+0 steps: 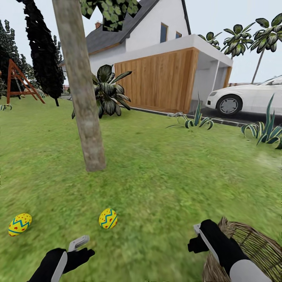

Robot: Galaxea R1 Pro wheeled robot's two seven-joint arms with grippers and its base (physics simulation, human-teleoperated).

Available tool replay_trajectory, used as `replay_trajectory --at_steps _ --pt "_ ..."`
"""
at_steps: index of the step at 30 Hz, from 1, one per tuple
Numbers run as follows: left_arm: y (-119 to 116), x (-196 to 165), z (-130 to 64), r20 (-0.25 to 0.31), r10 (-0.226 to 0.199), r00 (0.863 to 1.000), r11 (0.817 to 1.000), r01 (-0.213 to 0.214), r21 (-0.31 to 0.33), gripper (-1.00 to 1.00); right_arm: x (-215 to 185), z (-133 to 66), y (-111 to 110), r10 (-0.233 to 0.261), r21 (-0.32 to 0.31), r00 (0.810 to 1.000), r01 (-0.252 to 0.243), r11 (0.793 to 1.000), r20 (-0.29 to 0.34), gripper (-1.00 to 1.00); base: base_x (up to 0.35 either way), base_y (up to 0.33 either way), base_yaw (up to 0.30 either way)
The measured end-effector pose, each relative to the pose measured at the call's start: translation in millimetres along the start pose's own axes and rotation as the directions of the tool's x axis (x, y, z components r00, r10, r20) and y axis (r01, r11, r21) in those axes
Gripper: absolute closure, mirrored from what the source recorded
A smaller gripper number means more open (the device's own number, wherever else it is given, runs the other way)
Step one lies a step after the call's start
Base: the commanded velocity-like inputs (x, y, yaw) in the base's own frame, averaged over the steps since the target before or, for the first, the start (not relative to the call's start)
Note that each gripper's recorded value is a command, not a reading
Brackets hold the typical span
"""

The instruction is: Take the three Easter eggs out of the wicker basket on the lawn in the garden, then place them on the lawn next to a single tree (choose any tree) so that all three eggs are next to the same tree and none are left in the basket.

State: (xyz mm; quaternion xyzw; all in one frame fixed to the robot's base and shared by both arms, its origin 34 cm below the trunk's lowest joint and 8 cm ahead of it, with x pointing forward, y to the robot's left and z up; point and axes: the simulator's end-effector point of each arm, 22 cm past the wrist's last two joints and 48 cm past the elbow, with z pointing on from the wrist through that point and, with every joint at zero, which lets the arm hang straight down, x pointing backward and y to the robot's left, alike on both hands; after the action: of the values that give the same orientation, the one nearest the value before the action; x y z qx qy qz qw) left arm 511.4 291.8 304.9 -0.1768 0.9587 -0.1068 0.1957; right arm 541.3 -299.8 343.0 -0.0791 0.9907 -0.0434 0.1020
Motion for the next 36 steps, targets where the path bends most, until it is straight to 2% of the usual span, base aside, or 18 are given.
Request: replay_trajectory --at_steps 4,9,12,17,26,30,36 --pt "-1 -2 -3.3 -0.001 0.001 1.000 1.000 -0.001 -0.001 -1.00 -2 -3.5 1 -0.011 0.003 1.000 0.011 1.000 -0.002 -1.00 -0.331 0.003 0.000" --pt "-5 -10 -12.7 0.002 -0.001 1.000 1.000 0.001 0.000 -1.00 -1 -10.6 3 -0.029 0.003 0.999 0.029 1.000 -0.017 -1.00 -0.051 0.006 0.000" --pt "-6 -21 -16.3 0.050 0.006 0.999 1.000 -0.005 -0.005 -1.00 -6 -16.7 15 -0.040 -0.012 0.999 0.040 0.999 -0.016 -1.00 0.000 0.000 0.000" --pt "-8 -15 -15.9 0.039 0.000 0.999 1.000 0.000 -0.004 -1.00 -9 -23.0 16 -0.043 -0.011 0.999 0.043 0.999 -0.014 -1.00 0.000 0.000 0.000" --pt "-15 -24 -31.0 0.034 0.005 0.999 1.000 -0.005 -0.006 -1.00 -10 -34.8 12 -0.044 -0.008 0.999 0.044 0.999 -0.030 -1.00 0.000 0.000 0.000" --pt "-17 -17 -33.7 0.007 0.000 1.000 1.000 0.000 -0.008 -1.00 -14 -42.8 15 -0.047 -0.013 0.998 0.046 0.999 -0.031 -1.00 0.000 0.000 0.000" --pt "-26 -21 -43.0 0.002 -0.002 1.000 1.000 0.002 -0.002 -1.00 -19 -54.9 14 -0.050 -0.014 0.998 0.049 0.999 -0.031 -1.00 0.000 0.000 0.000"
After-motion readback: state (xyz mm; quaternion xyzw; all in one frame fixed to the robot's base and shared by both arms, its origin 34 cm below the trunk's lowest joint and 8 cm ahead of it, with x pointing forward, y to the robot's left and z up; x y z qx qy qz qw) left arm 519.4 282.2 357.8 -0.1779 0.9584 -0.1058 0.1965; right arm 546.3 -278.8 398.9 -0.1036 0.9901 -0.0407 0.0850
